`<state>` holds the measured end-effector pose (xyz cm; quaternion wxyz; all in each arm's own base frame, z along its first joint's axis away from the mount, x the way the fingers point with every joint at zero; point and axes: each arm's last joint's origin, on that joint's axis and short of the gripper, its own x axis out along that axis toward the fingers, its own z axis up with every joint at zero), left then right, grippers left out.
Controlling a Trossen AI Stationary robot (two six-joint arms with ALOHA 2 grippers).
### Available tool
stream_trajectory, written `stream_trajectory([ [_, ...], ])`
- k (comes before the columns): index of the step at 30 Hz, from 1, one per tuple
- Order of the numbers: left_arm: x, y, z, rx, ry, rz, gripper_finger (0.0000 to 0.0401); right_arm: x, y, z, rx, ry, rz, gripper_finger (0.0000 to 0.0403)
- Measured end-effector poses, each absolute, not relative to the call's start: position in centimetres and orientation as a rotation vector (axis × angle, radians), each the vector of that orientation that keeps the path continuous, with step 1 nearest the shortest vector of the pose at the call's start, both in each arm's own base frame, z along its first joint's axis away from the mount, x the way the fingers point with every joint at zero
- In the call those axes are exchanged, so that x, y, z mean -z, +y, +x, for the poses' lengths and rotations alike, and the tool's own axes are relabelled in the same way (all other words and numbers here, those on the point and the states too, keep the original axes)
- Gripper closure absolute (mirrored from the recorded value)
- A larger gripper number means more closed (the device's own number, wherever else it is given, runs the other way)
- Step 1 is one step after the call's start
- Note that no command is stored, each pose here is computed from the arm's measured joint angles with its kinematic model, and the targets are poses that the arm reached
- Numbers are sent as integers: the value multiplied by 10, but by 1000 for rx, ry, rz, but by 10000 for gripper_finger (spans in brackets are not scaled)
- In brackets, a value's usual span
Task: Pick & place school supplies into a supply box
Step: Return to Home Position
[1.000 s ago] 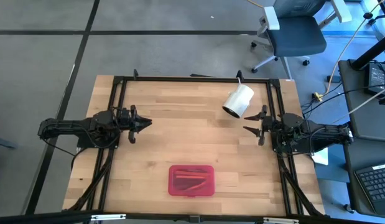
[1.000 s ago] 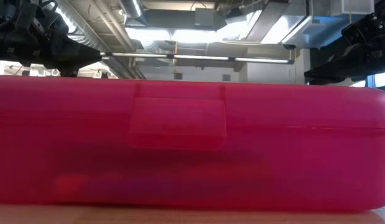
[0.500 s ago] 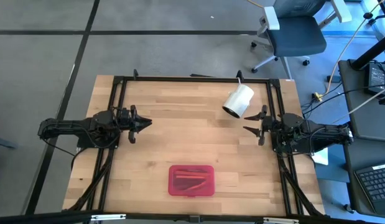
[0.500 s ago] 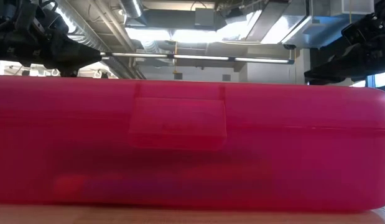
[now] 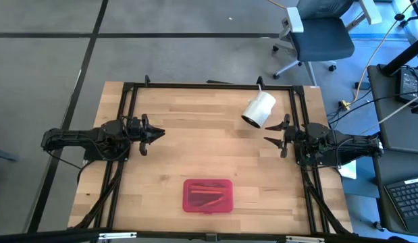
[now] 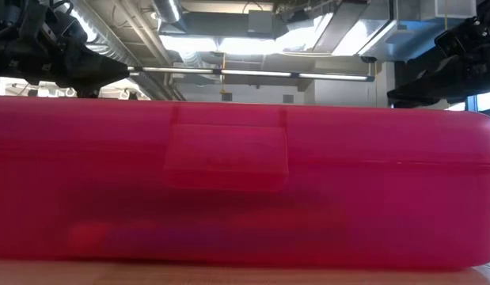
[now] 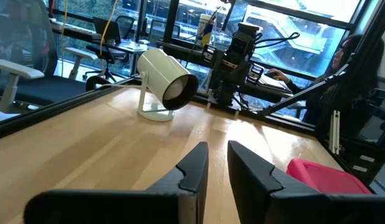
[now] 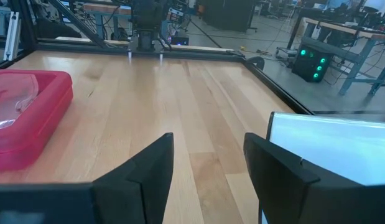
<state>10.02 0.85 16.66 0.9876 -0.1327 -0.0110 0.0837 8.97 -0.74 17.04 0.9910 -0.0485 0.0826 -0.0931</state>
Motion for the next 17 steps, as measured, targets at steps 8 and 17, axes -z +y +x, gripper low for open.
stream_trajectory([
  [8,-167,8,100,-168,-22,-267,349,-170,-7,90,187,166,-97,202],
  [17,-167,8,100,-168,-22,-267,345,-170,-7,90,186,166,-97,202],
])
